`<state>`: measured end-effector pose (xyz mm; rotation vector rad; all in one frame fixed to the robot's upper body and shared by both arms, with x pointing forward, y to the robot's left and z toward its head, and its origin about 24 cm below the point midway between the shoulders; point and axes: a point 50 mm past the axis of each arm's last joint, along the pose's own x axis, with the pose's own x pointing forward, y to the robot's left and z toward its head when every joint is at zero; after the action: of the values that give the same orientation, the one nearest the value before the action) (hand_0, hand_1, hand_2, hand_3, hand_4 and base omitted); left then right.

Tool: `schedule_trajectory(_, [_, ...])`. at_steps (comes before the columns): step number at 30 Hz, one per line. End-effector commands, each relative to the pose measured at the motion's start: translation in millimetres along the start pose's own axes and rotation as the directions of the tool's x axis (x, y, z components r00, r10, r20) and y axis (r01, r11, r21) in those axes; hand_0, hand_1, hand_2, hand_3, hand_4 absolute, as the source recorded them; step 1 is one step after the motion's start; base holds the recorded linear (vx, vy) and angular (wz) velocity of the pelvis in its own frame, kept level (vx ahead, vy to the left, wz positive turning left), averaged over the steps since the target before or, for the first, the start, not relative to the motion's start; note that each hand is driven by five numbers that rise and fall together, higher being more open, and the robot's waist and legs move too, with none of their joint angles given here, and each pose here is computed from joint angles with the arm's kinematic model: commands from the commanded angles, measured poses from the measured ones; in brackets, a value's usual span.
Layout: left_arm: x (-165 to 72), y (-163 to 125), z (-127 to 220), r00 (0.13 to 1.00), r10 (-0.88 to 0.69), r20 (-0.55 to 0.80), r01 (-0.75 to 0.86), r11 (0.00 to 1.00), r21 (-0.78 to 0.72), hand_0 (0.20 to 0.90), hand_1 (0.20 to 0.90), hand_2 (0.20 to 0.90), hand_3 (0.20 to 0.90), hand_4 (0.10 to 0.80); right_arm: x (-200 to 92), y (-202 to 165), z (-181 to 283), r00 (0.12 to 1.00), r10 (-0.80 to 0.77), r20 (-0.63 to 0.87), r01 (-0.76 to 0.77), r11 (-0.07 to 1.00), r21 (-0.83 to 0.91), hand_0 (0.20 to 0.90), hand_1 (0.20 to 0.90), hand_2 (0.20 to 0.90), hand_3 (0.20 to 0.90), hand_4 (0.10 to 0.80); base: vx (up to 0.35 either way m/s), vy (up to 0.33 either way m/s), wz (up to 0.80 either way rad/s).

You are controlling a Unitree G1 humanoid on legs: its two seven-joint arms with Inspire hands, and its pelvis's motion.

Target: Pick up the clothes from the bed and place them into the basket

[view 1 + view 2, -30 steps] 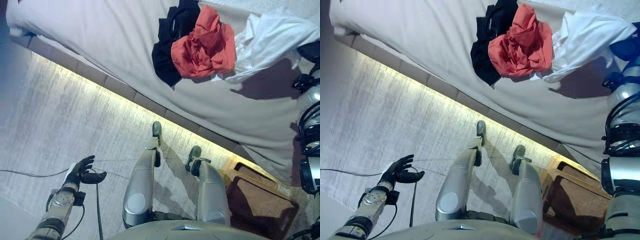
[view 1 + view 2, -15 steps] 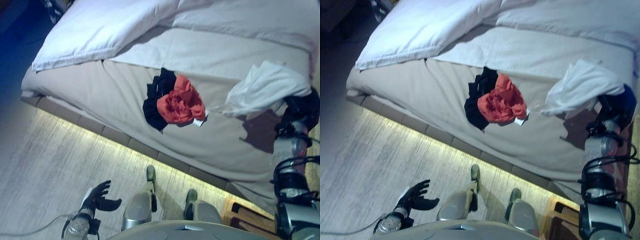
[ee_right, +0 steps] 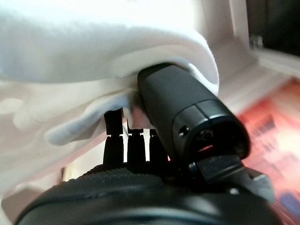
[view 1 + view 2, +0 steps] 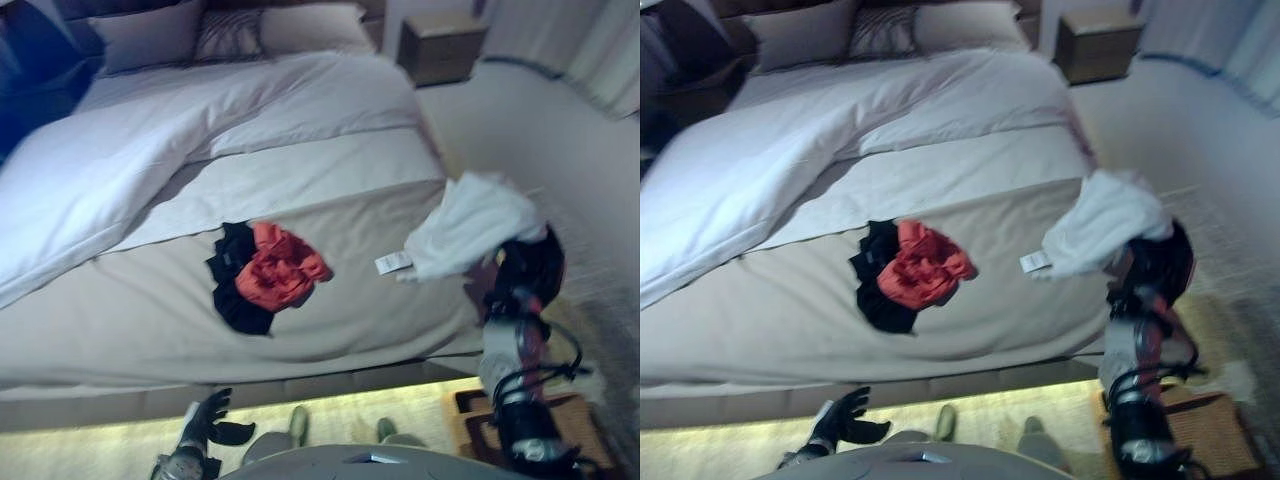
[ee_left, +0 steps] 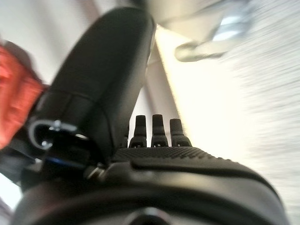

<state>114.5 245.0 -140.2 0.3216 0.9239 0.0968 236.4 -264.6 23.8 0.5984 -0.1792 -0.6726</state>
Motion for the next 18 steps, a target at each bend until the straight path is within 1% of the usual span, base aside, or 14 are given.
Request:
schedule_trajectory(1, [4, -4, 12, 0.997, 0.003, 0.072, -0.008, 0.998, 0.069, 0.900, 0.900, 0.900, 0.900, 0.800, 10, 22, 54, 0.945, 0.094, 0.315, -0.111, 0.993, 0.035, 0.300, 0.300, 0.300, 0.200, 0.100, -0.154, 0.049, -0.43])
schedule_trajectory(3, [2, -8, 9, 0.997, -0.009, 0.083, 0.000, 0.995, 0.101, 0.900, 0.900, 0.900, 0.900, 0.800, 11, 8, 52, 0.949, 0.021, 0.314, -0.033, 0.999, 0.033, 0.300, 0.300, 0.300, 0.200, 0.100, -0.153, 0.091, -0.33])
schedule_trajectory(5, [0, -9, 6, 0.996, -0.036, 0.082, 0.025, 0.991, 0.131, 0.900, 0.900, 0.900, 0.900, 0.800, 14, 3, 50, 0.956, -0.002, 0.293, -0.008, 0.999, 0.034, 0.300, 0.300, 0.300, 0.200, 0.100, -0.154, 0.091, -0.48])
schedule_trajectory(8, [-2, -2, 6, 0.993, -0.065, 0.095, 0.049, 0.985, 0.166, 0.900, 0.900, 0.900, 0.900, 0.800, 18, -2, 47, 0.962, -0.032, 0.271, 0.026, 0.999, 0.026, 0.300, 0.300, 0.300, 0.200, 0.100, -0.269, 0.097, -1.31])
schedule_trajectory(10, [0, 2, 9, 0.993, -0.079, 0.093, 0.061, 0.982, 0.180, 0.900, 0.900, 0.900, 0.900, 0.800, 19, -2, 41, 0.967, -0.049, 0.249, 0.046, 0.999, 0.016, 0.300, 0.300, 0.300, 0.200, 0.100, -0.301, 0.088, -1.06])
schedule_trajectory(14, [4, -8, 22, 0.983, -0.131, 0.132, 0.104, 0.975, 0.197, 0.900, 0.900, 0.900, 0.900, 0.800, 16, 16, 24, 0.983, -0.006, 0.186, 0.010, 1.000, -0.020, 0.300, 0.300, 0.300, 0.200, 0.100, -0.257, 0.045, -1.08])
schedule_trajectory(16, [4, -13, 26, 0.982, -0.123, 0.145, 0.097, 0.979, 0.177, 0.900, 0.900, 0.900, 0.900, 0.800, 12, 26, 15, 0.988, 0.025, 0.155, -0.018, 0.999, -0.049, 0.300, 0.300, 0.300, 0.200, 0.100, -0.145, -0.066, -0.83])
schedule_trajectory(18, [5, -17, 28, 0.980, -0.117, 0.159, 0.089, 0.981, 0.173, 0.900, 0.900, 0.900, 0.900, 0.800, 6, 36, 3, 0.992, 0.057, 0.115, -0.048, 0.996, -0.076, 0.300, 0.300, 0.300, 0.200, 0.100, -0.209, -0.184, -1.48])
